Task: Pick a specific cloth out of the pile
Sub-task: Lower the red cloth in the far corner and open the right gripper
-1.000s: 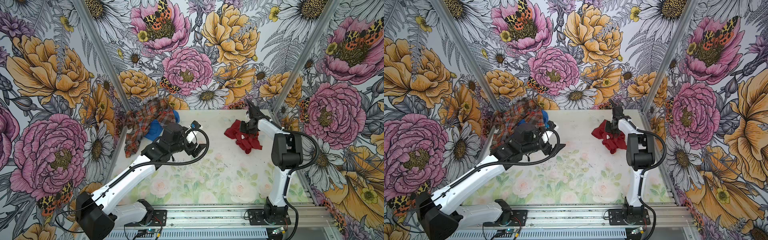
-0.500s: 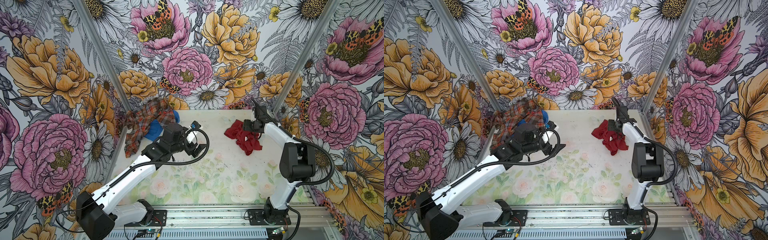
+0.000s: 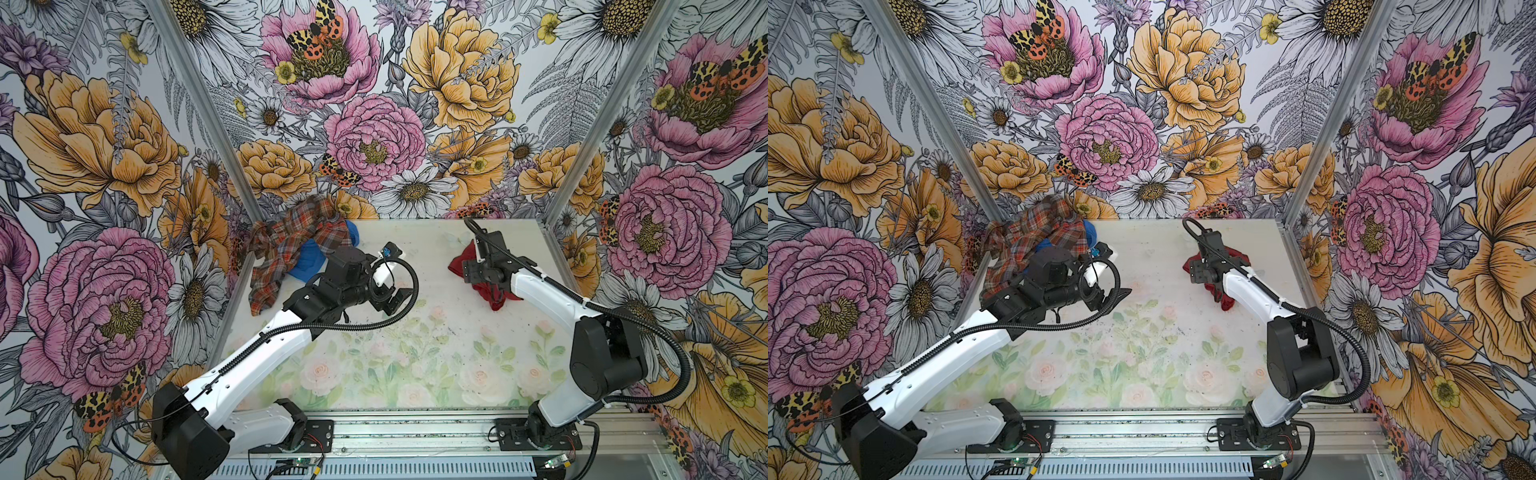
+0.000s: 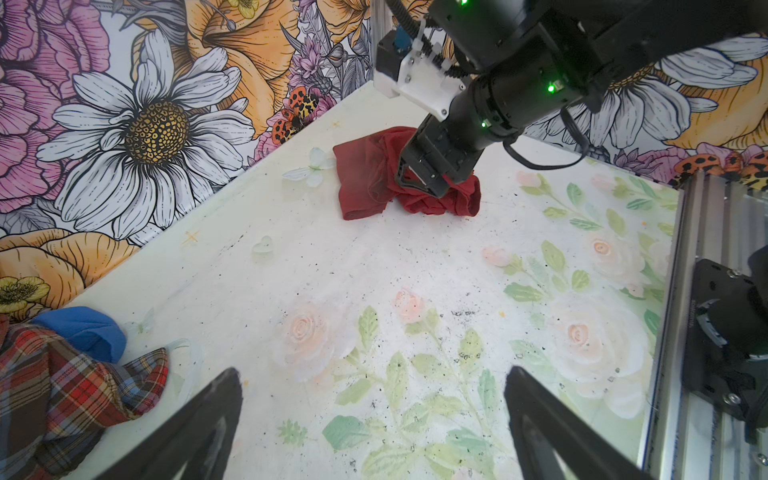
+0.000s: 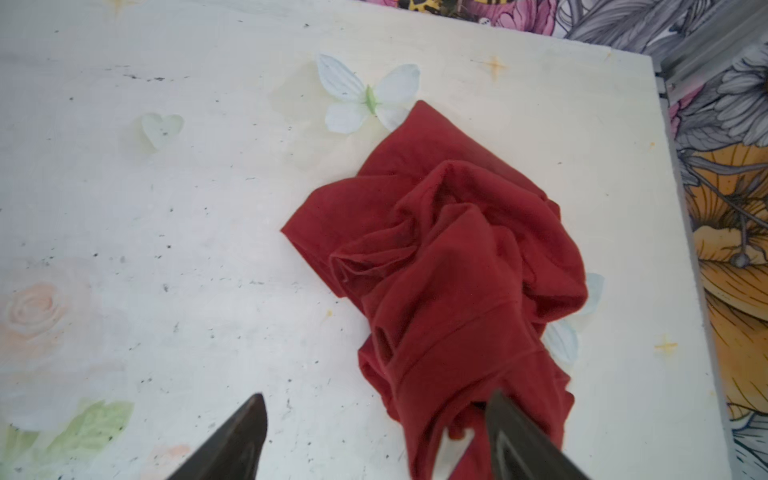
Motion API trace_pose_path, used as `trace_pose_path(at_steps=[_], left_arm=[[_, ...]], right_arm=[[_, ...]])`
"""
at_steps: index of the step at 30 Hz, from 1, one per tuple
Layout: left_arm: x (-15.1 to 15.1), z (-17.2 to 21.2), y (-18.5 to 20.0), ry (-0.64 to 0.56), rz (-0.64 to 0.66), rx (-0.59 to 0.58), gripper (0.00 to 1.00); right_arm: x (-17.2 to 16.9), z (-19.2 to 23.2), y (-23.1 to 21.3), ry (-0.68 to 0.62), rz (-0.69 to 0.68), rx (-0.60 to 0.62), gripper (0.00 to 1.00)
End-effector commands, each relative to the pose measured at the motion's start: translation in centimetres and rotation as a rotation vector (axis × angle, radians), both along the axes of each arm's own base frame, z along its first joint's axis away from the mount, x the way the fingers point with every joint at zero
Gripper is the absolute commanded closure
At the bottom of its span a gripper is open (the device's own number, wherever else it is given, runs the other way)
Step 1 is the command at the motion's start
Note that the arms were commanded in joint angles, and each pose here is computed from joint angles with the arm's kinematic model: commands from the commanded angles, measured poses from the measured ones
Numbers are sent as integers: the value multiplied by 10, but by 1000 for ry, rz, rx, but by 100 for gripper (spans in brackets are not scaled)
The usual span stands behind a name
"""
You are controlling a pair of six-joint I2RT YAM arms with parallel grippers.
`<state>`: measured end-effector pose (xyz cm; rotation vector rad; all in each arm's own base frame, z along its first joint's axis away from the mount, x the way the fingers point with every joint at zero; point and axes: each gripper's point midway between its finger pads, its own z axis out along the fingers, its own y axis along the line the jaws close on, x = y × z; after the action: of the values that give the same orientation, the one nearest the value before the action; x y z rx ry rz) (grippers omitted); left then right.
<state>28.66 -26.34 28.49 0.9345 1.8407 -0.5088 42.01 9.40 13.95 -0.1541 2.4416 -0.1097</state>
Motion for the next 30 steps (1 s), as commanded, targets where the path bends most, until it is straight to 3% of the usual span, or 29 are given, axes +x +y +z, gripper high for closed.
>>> trace_pose_path(at_steps=[1, 7, 12, 18, 23, 27, 30], left_arm=[[-1, 1, -1, -26, -9, 7, 1], [-3, 2, -2, -34, -11, 13, 1], [-3, 3, -2, -36, -13, 12, 1], [-4, 4, -2, -36, -14, 10, 1], [-3, 4, -2, -38, -13, 12, 1], [-3, 3, -2, -38, -9, 14, 1], [-3, 2, -2, -38, -9, 17, 1]], right_arm=[[14, 6, -13, -44, -61, -81, 17], [30, -43, -35, 95, -121, -70, 17], [40, -67, -56, 148, -135, -129, 14], [48, -99, -63, 300, -129, 31, 9], [48, -125, -72, 394, -146, 25, 11], [52, -134, -80, 407, -185, 56, 19], [56, -131, -89, 396, -220, 94, 41]])
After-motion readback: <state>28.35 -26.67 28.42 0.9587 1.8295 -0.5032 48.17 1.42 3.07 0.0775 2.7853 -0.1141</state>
